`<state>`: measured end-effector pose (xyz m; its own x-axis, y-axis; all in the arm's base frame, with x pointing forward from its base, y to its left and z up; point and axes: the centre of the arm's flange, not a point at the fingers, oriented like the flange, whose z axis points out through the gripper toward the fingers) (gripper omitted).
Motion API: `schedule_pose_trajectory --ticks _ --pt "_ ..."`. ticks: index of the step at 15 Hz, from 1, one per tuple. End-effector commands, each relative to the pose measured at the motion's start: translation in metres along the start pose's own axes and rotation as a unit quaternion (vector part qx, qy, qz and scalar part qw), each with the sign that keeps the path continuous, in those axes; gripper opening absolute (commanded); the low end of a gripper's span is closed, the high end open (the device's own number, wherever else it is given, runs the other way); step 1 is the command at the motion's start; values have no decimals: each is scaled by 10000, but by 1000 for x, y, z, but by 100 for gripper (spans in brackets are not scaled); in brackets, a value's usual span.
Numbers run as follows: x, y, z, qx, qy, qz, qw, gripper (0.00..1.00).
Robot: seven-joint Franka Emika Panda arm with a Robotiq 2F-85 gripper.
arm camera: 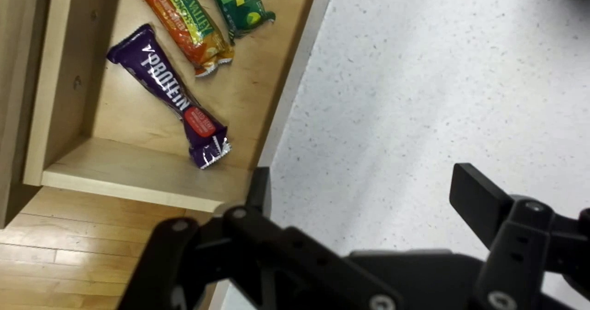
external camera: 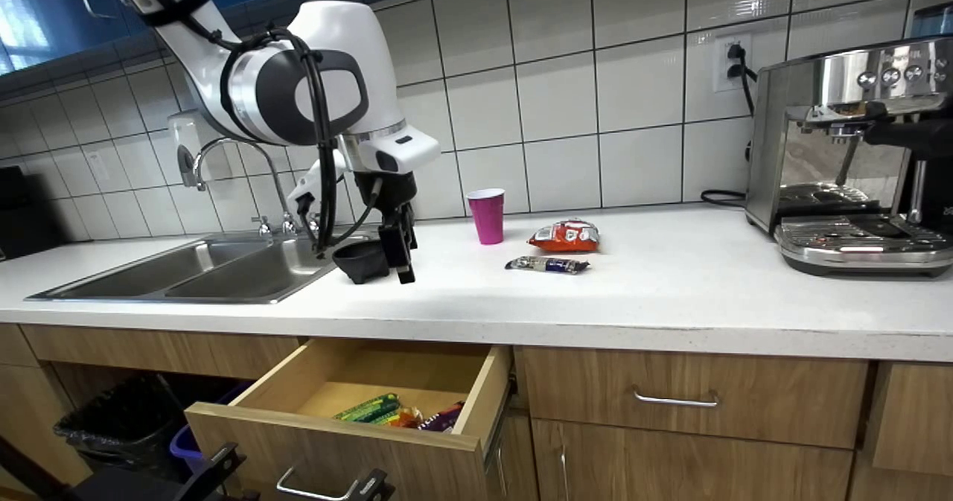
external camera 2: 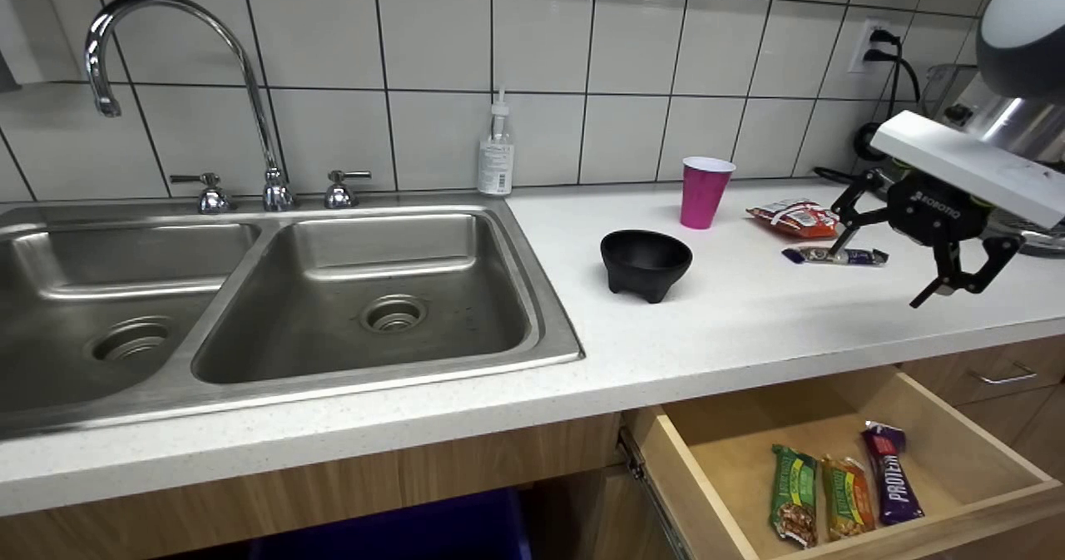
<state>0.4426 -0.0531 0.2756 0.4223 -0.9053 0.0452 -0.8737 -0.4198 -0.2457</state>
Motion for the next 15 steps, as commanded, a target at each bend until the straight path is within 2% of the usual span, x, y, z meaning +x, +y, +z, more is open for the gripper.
schedule_pose_trajectory --ticks 1,15 --pt "30 -20 -10 8 -54 35 10000 100" --pt "119 -62 -3 -24 51 484 9988 100"
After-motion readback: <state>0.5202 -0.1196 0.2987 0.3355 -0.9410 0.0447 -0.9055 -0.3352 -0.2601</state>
